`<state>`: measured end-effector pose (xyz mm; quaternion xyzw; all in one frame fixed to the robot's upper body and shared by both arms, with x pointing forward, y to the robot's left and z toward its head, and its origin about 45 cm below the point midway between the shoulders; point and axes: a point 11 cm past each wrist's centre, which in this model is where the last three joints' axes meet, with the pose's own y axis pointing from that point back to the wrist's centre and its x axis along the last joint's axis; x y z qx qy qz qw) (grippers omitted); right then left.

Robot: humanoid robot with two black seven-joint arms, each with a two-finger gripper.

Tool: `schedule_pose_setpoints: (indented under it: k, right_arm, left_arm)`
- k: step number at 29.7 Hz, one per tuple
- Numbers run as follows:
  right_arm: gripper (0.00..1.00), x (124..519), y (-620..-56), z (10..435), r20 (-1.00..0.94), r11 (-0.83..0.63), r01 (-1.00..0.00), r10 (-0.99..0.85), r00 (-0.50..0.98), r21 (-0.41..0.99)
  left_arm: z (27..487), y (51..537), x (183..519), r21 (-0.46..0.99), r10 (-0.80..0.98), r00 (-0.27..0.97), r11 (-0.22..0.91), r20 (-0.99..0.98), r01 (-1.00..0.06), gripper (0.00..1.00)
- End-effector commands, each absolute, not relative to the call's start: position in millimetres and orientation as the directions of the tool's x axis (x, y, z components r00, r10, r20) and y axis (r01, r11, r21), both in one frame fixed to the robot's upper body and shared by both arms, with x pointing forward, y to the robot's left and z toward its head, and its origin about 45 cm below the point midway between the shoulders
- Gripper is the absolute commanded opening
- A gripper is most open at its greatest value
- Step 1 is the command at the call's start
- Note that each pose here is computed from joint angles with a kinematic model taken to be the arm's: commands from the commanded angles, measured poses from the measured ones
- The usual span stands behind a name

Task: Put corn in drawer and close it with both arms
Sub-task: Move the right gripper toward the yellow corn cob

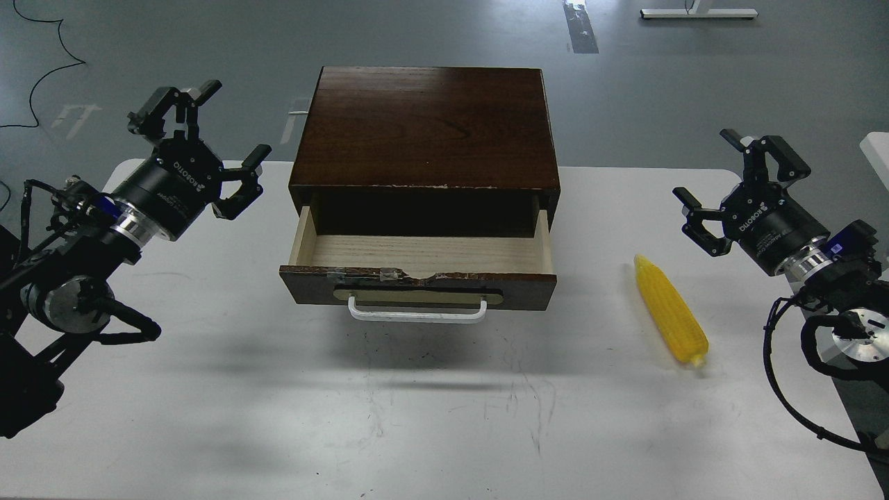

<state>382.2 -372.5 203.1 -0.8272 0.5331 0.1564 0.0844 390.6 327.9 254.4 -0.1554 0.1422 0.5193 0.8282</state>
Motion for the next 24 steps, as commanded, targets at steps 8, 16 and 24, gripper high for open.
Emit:
schedule_pose_setpoints:
  k: [8,16,24]
  right_arm:
    - [1.0,383,-377,207,-0.343,-0.409,-0.912,-0.86,0.379,0.02]
    - [1.0,389,-387,226,-0.282,-0.415,-0.91,-0.874,0.396,0.007]
    - [1.0,405,-418,341,0.315,-0.533,-0.843,-0.791,0.525,0.067]
  left_arm:
    - [251,329,391,-0.1,0.825,0.403,0.398,-0.395,-0.912,1.0]
    - [262,331,396,-0.13,0.792,0.503,0.49,-0.346,-0.862,1.0]
    - [283,330,395,-0.267,0.781,0.542,0.476,-0.31,-0.838,1.0]
